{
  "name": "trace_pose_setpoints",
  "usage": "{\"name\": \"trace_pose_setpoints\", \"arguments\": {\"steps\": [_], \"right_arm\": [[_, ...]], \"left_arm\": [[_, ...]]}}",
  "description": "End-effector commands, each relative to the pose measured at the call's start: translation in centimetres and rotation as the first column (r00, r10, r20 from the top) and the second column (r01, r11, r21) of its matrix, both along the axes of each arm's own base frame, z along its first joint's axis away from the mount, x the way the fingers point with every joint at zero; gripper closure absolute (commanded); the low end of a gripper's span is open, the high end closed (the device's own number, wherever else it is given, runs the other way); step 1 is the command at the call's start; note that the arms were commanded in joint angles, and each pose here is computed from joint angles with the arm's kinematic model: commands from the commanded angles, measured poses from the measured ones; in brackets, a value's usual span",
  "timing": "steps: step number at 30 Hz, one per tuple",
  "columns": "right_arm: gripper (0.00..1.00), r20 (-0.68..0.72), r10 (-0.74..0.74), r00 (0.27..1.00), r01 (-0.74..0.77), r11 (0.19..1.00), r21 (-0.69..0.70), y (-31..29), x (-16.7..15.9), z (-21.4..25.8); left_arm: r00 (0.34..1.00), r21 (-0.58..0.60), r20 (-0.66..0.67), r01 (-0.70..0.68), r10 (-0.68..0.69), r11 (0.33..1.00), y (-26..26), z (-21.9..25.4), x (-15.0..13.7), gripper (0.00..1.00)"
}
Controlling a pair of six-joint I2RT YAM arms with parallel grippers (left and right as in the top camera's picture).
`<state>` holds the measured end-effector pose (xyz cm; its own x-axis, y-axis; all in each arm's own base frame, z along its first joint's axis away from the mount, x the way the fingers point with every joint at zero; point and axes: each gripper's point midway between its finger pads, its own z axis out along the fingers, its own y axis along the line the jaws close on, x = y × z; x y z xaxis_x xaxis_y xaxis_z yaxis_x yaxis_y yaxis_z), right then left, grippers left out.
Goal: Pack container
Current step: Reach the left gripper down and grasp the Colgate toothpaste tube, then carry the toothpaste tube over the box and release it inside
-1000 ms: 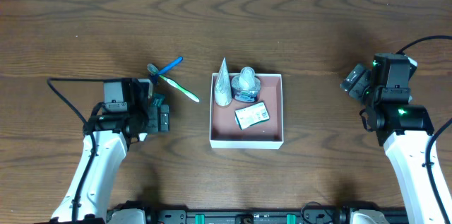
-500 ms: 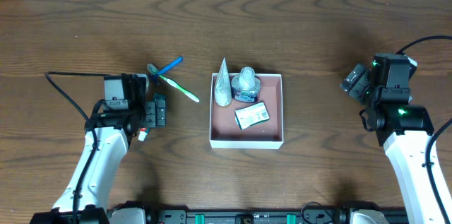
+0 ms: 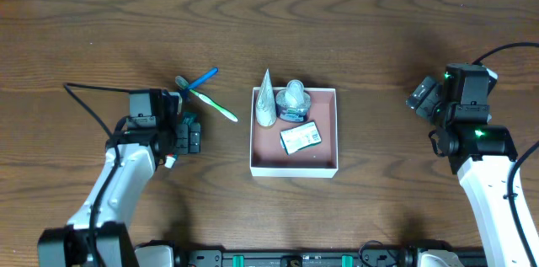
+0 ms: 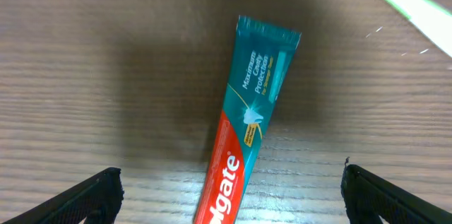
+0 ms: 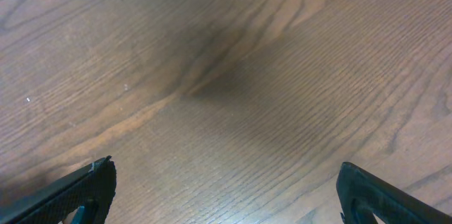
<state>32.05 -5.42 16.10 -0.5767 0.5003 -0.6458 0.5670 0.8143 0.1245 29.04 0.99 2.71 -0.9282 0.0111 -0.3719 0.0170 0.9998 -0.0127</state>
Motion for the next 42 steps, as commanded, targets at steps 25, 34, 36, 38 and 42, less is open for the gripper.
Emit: {"name": "trace_pose_setpoints", "arguments": {"steps": [25, 34, 36, 38, 42], "right_arm": [[0.01, 0.007, -0.022, 1.000, 0.022, 1.000, -0.014, -0.6, 0.1, 0.4], [0.01, 0.007, -0.022, 1.000, 0.022, 1.000, -0.014, -0.6, 0.1, 0.4], [0.01, 0.007, -0.022, 1.000, 0.022, 1.000, -0.014, -0.6, 0.1, 0.4], [0.01, 0.007, -0.022, 1.000, 0.022, 1.000, -0.014, -0.6, 0.1, 0.4], [0.01, 0.007, -0.022, 1.000, 0.022, 1.000, -0.014, -0.6, 0.1, 0.4]], "left_arm": [[0.983, -0.118, -0.168, -0.092, 0.071, 0.989, -1.5, -3.8, -2.0, 0.78], [0.997, -0.232, -0.074, -0.043, 0.026, 0.972, -3.4, 1.4, -0.1, 0.78], [0.999, -0.249, -0.046, -0.030, 0.019, 0.968, -3.7, 3.1, 0.0, 0.80], [1.000, -0.271, -0.015, -0.013, 0.009, 0.962, -4.1, 4.7, 0.0, 0.81], [0.997, -0.317, 0.070, 0.050, -0.029, 0.947, -5.3, 7.7, -0.2, 0.85]]}}
